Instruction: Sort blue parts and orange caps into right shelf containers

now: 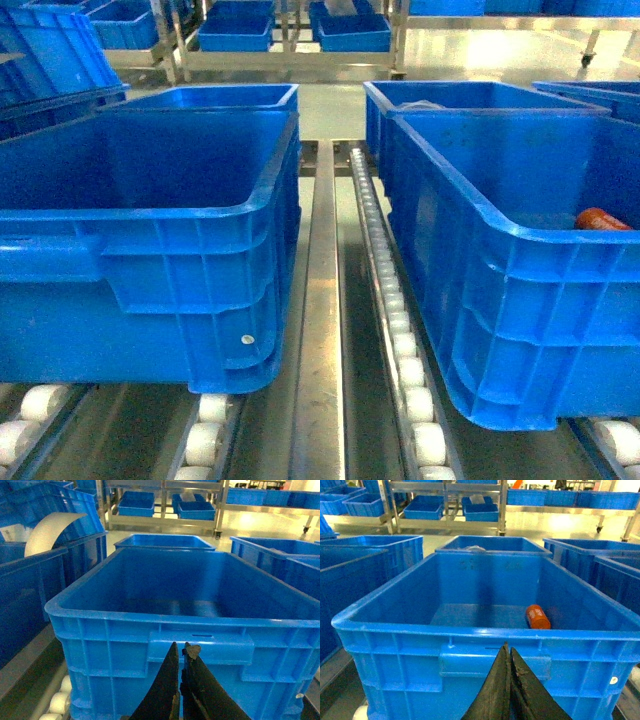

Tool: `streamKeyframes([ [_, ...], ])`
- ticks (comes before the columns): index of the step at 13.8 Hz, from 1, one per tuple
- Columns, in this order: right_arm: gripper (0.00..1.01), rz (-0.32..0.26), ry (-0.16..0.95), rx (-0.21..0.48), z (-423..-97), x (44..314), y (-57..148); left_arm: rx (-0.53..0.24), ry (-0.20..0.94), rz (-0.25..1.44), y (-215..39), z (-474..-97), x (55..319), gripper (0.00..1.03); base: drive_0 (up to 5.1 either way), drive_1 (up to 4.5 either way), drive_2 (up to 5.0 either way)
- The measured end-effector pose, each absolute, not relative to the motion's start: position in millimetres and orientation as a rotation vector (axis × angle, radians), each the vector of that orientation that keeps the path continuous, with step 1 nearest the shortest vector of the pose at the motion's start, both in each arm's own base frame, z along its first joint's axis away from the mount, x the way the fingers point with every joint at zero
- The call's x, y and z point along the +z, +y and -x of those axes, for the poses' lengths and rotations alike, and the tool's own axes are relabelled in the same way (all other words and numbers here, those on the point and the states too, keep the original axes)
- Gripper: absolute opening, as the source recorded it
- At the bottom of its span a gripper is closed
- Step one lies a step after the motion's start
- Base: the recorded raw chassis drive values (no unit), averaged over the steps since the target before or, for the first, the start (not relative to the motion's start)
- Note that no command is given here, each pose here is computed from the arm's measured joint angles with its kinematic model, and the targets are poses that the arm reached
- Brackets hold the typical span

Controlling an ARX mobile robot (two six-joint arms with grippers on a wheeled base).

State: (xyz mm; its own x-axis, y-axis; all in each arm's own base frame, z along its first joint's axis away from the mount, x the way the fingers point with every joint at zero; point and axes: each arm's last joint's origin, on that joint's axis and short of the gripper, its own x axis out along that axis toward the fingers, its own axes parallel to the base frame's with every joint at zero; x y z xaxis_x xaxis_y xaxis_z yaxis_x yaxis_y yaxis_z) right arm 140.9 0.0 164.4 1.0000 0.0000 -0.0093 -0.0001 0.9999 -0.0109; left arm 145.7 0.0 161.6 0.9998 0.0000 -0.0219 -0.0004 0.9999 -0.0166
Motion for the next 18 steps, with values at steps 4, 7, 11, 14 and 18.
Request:
streamKeyframes([
  [4, 0.01, 0.011, -0.004, 0.0, -130.9, 168.6, 0.0, 0.0, 0.006, 0.017, 0.0, -134.8, 166.0, 0.02, 0.0, 0.0, 0.0],
  [7, 0.01, 0.011, -0.01, 0.0, -122.3, 170.4, 0.0, 0.0, -0.008, 0.017, 0.0, -125.5, 169.1, 0.02, 0.0, 0.0, 0.0],
  [11, 0.01, 0.01, -0.013, 0.0, -116.8, 170.9, 0.0, 0.0, -0.011, 0.017, 0.0, -119.4, 170.0, 0.02, 0.0, 0.0, 0.0],
  [14, 0.01, 0.011, -0.014, 0.0, -111.8, 170.8, 0.0, 0.0, -0.011, 0.017, 0.0, -113.8, 169.9, 0.02, 0.0, 0.0, 0.0],
  [18, 0.01, 0.01, 0.008, 0.0, -97.7, 166.1, 0.0, 0.002, -0.002, 0.016, 0.0, -107.2, 168.5, 0.02, 0.0, 0.0, 0.0],
])
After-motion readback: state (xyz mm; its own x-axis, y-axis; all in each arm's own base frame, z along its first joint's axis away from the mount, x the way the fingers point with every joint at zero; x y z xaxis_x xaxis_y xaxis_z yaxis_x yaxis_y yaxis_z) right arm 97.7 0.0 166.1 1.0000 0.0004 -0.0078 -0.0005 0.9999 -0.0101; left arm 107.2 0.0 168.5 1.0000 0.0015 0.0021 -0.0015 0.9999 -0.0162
